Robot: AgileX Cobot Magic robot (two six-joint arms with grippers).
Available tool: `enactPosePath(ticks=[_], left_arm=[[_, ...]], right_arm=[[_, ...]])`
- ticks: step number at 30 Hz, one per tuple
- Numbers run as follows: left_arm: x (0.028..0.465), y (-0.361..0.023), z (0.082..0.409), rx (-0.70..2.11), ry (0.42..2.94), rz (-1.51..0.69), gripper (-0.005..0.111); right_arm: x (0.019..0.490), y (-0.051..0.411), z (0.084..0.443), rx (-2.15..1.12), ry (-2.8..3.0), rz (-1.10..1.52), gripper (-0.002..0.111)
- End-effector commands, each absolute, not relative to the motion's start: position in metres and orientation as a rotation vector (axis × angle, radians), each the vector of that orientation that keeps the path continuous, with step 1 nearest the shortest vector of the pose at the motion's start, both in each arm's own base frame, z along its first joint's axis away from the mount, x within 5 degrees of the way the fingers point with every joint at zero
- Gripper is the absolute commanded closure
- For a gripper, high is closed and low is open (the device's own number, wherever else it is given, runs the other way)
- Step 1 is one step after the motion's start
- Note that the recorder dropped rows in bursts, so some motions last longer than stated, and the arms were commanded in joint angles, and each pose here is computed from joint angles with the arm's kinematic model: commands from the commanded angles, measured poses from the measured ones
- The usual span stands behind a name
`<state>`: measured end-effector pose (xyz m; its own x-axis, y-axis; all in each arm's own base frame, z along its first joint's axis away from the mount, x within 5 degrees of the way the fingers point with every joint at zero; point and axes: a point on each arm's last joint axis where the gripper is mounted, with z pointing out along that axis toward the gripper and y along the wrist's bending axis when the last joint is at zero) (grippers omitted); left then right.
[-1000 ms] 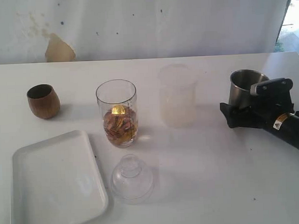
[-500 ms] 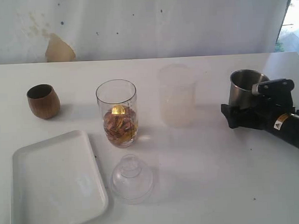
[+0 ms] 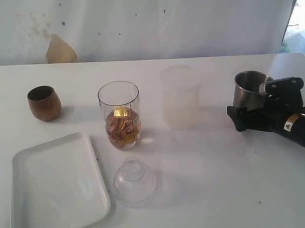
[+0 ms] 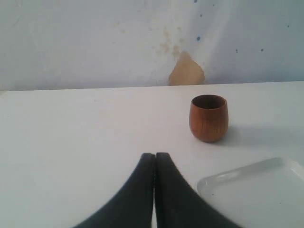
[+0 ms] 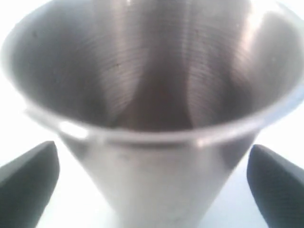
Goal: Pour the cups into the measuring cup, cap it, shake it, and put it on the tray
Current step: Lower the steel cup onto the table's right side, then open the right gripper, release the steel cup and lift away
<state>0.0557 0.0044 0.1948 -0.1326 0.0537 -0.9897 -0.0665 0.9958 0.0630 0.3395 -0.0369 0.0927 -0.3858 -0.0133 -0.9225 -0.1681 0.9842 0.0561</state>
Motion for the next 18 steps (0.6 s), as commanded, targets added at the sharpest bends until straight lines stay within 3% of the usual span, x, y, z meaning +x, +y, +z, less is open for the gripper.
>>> enactPosePath(ticks=[1,18], left_arm=[[0.056,0.005,0.194,-0.011,1.695,0.105,0.106],[0.056,0.005,0.194,-0.011,1.695,0.105,0.106]], right_arm=[[0.329,-0.036,0.096,-0.122,1.968,0.171,0.003],[0.286,-0.030,0.130,-0.106,1.950,0.140,0.003]])
